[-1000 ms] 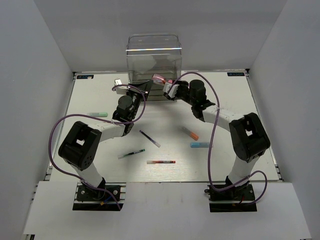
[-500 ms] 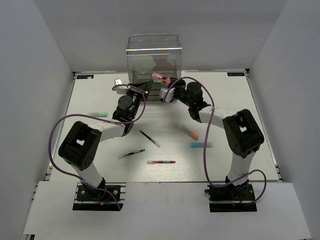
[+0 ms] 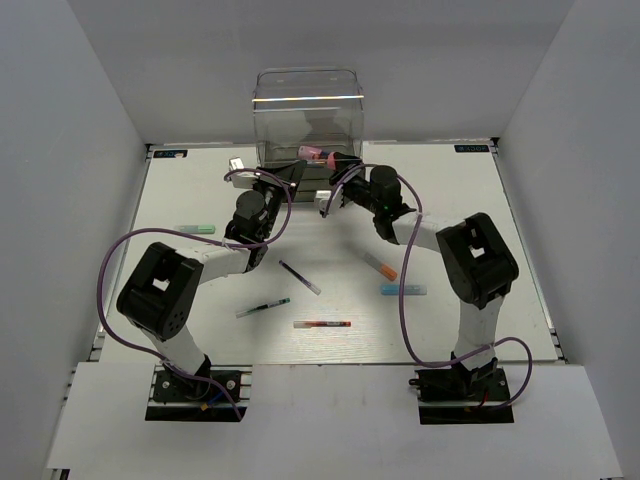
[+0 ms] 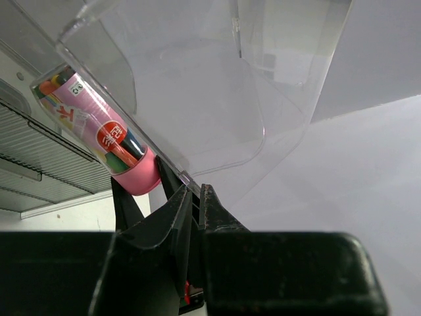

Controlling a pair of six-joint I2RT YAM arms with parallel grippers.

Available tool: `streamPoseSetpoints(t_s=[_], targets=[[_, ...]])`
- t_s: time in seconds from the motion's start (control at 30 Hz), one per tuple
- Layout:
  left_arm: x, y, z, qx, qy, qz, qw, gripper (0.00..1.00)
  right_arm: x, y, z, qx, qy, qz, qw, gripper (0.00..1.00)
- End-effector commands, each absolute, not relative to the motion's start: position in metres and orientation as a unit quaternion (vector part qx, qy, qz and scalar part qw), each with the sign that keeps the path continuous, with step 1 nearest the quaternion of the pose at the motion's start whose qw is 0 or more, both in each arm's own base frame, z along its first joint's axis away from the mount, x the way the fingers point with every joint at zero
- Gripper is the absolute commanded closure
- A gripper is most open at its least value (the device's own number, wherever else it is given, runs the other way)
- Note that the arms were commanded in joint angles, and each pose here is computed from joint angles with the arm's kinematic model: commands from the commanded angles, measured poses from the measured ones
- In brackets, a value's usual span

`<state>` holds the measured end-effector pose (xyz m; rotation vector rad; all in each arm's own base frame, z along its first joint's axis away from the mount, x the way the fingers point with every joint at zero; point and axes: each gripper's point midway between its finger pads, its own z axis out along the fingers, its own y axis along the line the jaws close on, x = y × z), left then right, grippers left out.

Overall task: Sort the stationery into containers
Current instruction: Place the stationery in the storage box.

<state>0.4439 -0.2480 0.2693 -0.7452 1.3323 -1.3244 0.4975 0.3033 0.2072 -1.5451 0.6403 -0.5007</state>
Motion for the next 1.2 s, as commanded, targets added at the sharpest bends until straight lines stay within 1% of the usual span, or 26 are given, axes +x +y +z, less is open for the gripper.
streamPoseSetpoints(t_s=[0.0, 0.27, 0.37, 0.47, 0.5, 0.6, 0.63, 0.67, 0.7, 0.73, 0.8, 0.87, 0.9, 0.97, 1.13, 1.17], targets=[[0.438, -0.246, 0.310, -0.295, 0.519, -0.584, 0.551, 1.00, 0.498, 0.315, 0.259, -0.656, 0.192, -0.274, 0.676, 1.00], [0.438, -0.246, 0.310, -0.295, 0.519, -0.584, 0.551, 1.00, 0.507, 0.320, 0.261, -0.658, 0.166, -0.297, 0.671, 1.00], [0.437, -0.246, 0.306, -0.296, 0.522, -0.581, 0.549, 1.00, 0.510, 0.323, 0.264, -0.656, 0.166, -0.297, 0.673, 0.79], [0.437, -0.246, 0.306, -0.296, 0.522, -0.581, 0.549, 1.00, 0.515, 0.323, 0.258, -0.661, 0.171, -0.296, 0.668, 0.71], [0.437, -0.246, 0.306, -0.296, 0.522, -0.581, 0.549, 1.00, 0.517, 0.324, 0.259, -0.660, 0.169, -0.298, 0.668, 0.62], [0.436, -0.245, 0.311, -0.295, 0.519, -0.584, 0.551, 1.00, 0.518, 0.324, 0.259, -0.659, 0.169, -0.299, 0.669, 0.52], [0.436, -0.245, 0.311, -0.295, 0.519, -0.584, 0.551, 1.00, 0.517, 0.324, 0.261, -0.658, 0.169, -0.299, 0.671, 0.46], [0.436, -0.245, 0.311, -0.295, 0.519, -0.584, 0.551, 1.00, 0.517, 0.324, 0.260, -0.658, 0.170, -0.297, 0.671, 0.33], [0.436, -0.245, 0.311, -0.295, 0.519, -0.584, 0.551, 1.00, 0.517, 0.323, 0.260, -0.658, 0.171, -0.297, 0.670, 0.27], [0.436, -0.245, 0.311, -0.295, 0.519, -0.584, 0.551, 1.00, 0.516, 0.324, 0.260, -0.658, 0.169, -0.296, 0.671, 0.24], [0.436, -0.245, 0.311, -0.295, 0.519, -0.584, 0.551, 1.00, 0.514, 0.322, 0.259, -0.658, 0.174, -0.291, 0.672, 0.22], [0.436, -0.245, 0.311, -0.295, 0.519, -0.584, 0.551, 1.00, 0.511, 0.322, 0.262, -0.655, 0.174, -0.287, 0.677, 0.14], [0.436, -0.245, 0.311, -0.295, 0.519, -0.584, 0.551, 1.00, 0.510, 0.321, 0.262, -0.654, 0.176, -0.285, 0.679, 0.12], [0.436, -0.245, 0.311, -0.295, 0.519, -0.584, 0.551, 1.00, 0.504, 0.320, 0.264, -0.652, 0.177, -0.276, 0.684, 0.12], [0.436, -0.245, 0.311, -0.295, 0.519, -0.584, 0.551, 1.00, 0.484, 0.317, 0.263, -0.651, 0.187, -0.235, 0.697, 0.15], [0.436, -0.245, 0.311, -0.295, 0.519, -0.584, 0.551, 1.00, 0.478, 0.317, 0.254, -0.655, 0.190, -0.215, 0.698, 0.16]])
